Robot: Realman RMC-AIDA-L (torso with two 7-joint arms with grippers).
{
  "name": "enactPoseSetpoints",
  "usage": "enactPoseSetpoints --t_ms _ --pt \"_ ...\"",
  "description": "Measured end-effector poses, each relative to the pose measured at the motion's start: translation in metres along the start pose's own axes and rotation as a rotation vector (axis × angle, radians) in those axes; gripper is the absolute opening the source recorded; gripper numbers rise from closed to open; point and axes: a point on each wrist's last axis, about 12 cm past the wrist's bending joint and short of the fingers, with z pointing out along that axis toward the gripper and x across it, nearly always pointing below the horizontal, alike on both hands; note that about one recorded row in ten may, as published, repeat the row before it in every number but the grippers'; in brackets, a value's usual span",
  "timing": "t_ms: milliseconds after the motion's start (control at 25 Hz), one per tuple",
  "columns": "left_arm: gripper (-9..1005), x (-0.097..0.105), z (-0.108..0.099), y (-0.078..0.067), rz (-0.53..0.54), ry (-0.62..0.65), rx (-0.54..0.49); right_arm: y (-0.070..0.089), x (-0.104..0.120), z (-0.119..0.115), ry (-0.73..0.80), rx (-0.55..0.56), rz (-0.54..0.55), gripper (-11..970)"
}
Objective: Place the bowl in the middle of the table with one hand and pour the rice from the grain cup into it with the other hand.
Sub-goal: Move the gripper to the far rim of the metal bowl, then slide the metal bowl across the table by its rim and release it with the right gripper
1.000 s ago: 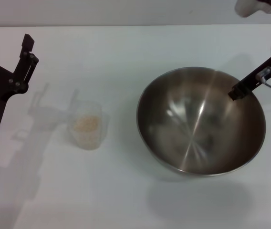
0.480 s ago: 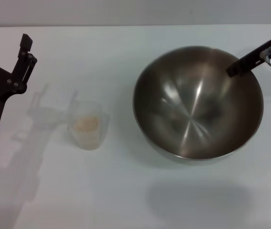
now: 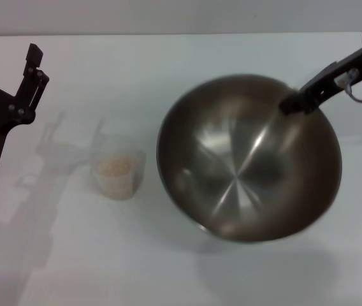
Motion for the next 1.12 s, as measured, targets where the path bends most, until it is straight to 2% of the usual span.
enactPoseSetpoints --t_ms 320,600,1120 --pt "775 0.000 0.001 0.000 0.000 -0.003 0.000 0.010 0.000 0.006 0.040 -0.042 -0.067 0" --pt "774 0.000 0.002 0.000 0.000 -0.005 0.000 0.023 -0.003 0.022 0.097 -0.094 -0.145 0" --pt "771 0.000 0.001 0.000 0.000 -0.003 0.001 0.034 -0.013 0.039 0.168 -0.121 -0.215 -1"
